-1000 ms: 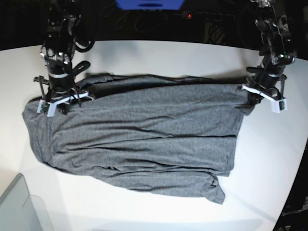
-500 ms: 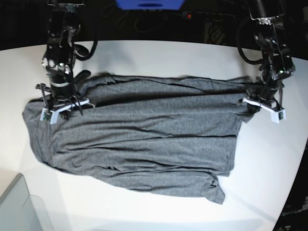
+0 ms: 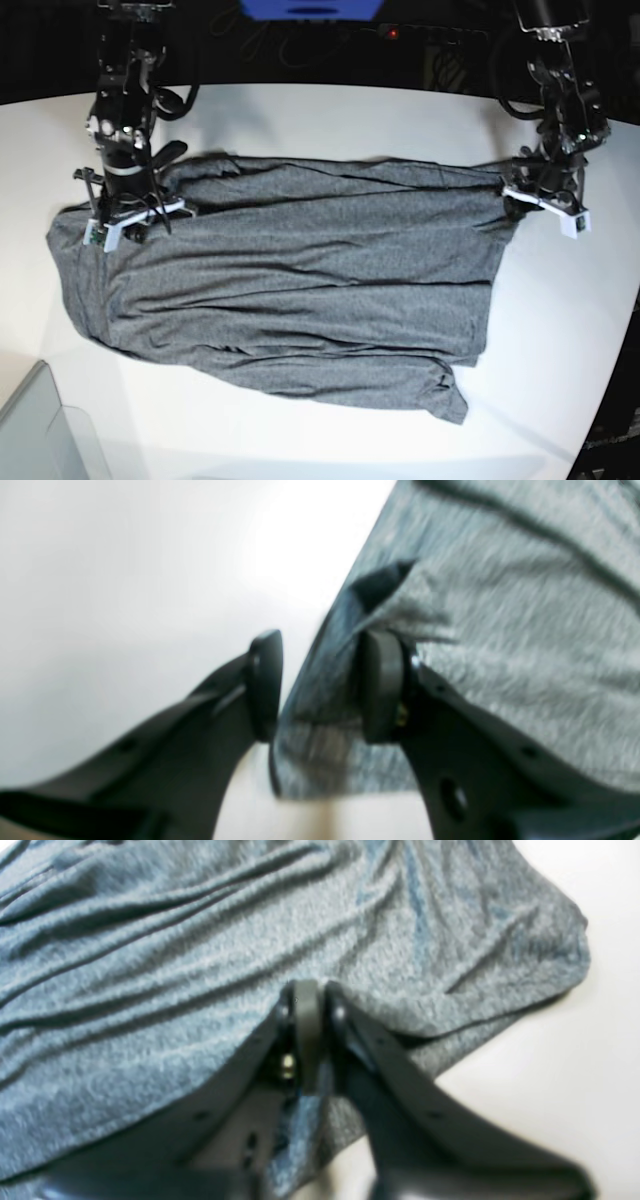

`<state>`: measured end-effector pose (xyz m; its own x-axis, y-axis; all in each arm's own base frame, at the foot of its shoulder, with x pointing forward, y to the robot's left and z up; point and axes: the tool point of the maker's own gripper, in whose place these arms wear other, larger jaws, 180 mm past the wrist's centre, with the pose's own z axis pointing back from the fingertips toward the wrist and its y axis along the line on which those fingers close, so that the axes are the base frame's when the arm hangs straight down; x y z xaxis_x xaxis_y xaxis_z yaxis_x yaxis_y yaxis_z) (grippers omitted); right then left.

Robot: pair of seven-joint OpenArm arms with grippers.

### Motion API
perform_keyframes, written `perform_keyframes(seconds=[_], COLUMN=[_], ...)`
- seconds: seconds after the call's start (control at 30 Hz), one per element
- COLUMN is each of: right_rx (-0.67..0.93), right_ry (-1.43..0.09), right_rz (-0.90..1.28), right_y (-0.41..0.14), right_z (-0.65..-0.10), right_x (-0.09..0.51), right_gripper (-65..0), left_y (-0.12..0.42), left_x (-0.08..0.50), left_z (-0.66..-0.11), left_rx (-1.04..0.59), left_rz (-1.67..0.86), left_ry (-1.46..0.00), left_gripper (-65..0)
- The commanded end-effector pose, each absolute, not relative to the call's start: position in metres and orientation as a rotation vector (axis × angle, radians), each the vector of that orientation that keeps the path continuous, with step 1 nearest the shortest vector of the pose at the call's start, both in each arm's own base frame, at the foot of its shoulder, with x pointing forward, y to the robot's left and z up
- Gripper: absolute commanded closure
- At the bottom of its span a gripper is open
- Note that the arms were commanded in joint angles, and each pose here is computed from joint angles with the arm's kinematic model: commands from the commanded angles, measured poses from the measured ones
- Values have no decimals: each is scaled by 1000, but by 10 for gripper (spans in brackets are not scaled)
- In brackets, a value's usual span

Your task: Layout the t-shirt on the table in an organized manner, then fold the t-shirt properly

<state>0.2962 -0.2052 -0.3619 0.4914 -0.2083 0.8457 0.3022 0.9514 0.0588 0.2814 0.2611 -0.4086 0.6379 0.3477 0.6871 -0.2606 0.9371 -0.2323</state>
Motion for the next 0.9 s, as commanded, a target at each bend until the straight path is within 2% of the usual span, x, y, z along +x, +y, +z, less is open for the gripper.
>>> perform_keyframes(seconds=[0.0,0.1,0.2,0.5,0.8,0.87], right_rx=[-115,-118,-120,-125,-108,-102], right_ry=[-1058,-1041,-1024,-976,-1043,-1034], right_rz=[-307,-308,-308,-306,-313,-307], right_y=[-208,-208,-209,-208,-198,-195], right_z=[-350,-355,-359,-373,-340,-342], right_x=[301,294,288,270,255,250], right_gripper=[-139,-241,-284,-286,-287,-288], left_y=[266,264,265,263,265,264], left_x=[287,271,262,261,262,259], left_z=[-393,-398,-406,-415,-434,-436], left_rx=[-106,-101,-98,-106,-118,-116], left_rz=[335,328,335,350,383,381], left_ry=[-859,-834,-815,-795,-748,-742], left_gripper=[-252,-252,-258,-423,-424,-382])
